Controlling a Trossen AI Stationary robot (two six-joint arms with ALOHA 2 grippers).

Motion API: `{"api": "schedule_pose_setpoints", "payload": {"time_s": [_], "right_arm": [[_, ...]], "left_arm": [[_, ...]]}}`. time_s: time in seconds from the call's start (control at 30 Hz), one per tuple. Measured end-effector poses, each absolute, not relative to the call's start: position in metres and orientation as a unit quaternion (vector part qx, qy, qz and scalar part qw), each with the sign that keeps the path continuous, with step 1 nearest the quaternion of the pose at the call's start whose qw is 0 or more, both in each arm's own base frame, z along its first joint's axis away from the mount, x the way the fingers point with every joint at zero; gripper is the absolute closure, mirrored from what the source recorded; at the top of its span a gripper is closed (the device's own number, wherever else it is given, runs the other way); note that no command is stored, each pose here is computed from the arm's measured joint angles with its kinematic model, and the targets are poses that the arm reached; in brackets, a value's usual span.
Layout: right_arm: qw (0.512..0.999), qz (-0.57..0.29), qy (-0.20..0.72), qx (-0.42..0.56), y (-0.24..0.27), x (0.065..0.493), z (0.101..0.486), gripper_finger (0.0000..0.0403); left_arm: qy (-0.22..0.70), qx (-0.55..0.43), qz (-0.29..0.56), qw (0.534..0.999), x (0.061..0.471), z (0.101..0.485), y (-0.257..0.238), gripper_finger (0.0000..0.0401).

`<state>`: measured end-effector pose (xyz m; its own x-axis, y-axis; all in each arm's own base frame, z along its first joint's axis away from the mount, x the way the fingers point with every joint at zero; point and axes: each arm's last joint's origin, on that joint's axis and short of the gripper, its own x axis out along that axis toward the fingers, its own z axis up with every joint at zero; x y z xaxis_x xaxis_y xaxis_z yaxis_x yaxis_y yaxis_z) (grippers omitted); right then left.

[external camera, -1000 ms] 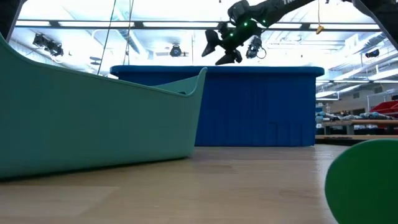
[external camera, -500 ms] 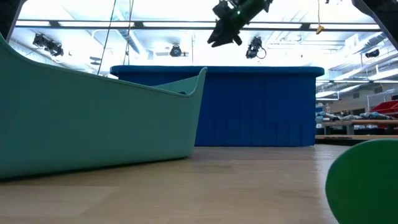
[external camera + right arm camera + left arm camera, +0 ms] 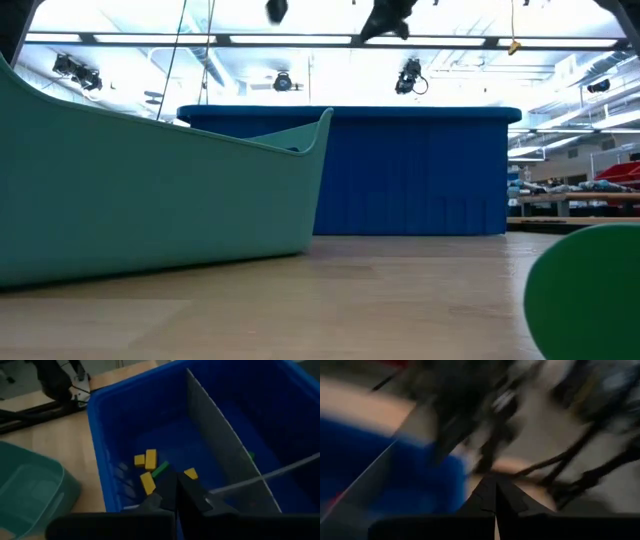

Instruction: Sort Items/Unsort Items

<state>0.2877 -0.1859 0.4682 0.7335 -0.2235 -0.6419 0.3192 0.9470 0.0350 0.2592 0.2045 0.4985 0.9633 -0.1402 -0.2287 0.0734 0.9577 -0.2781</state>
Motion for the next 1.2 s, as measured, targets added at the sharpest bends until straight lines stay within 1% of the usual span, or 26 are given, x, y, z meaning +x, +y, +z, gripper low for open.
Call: {"api": "schedule_pose_setpoints", "payload": {"time_s": [0.1,0.2,0.33,0.47,0.6,0.7,0.83,1.0,1.2], "right_arm": [[0.931,-0.167,0.318,0.071,-0.175,0.275,0.482,0.0401],[0.933,-0.185,0.3,0.071,-0.166,0.263,0.494,0.0401],[0.933,-0.2,0.287,0.08,-0.161,0.255,0.501,0.0401],[0.931,-0.208,0.283,0.099,-0.161,0.254,0.501,0.0402],[0.926,-0.207,0.295,0.111,-0.16,0.252,0.499,0.0402],[0.922,-0.207,0.306,0.118,-0.159,0.251,0.497,0.0402],[0.913,-0.209,0.322,0.136,-0.158,0.249,0.493,0.0402],[0.91,-0.206,0.334,0.137,-0.157,0.248,0.492,0.0402],[0.91,-0.206,0.334,0.137,-0.157,0.248,0.492,0.0403]], "left_arm": [[0.212,-0.113,0.024,0.97,0.252,0.48,0.206,0.0401],[0.31,-0.088,0.088,0.943,0.247,0.463,0.208,0.0401],[0.409,-0.096,0.108,0.901,0.25,0.437,0.215,0.0401],[0.461,-0.117,0.115,0.872,0.263,0.412,0.228,0.0401],[0.494,-0.137,0.125,0.849,0.278,0.387,0.244,0.0401],[0.515,-0.165,0.135,0.83,0.289,0.367,0.253,0.0393],[0.553,-0.195,0.151,0.796,0.301,0.339,0.264,0.0362],[0.598,-0.211,0.142,0.76,0.314,0.307,0.27,0.0305],[0.629,-0.214,0.134,0.735,0.329,0.279,0.272,0.024]]}}
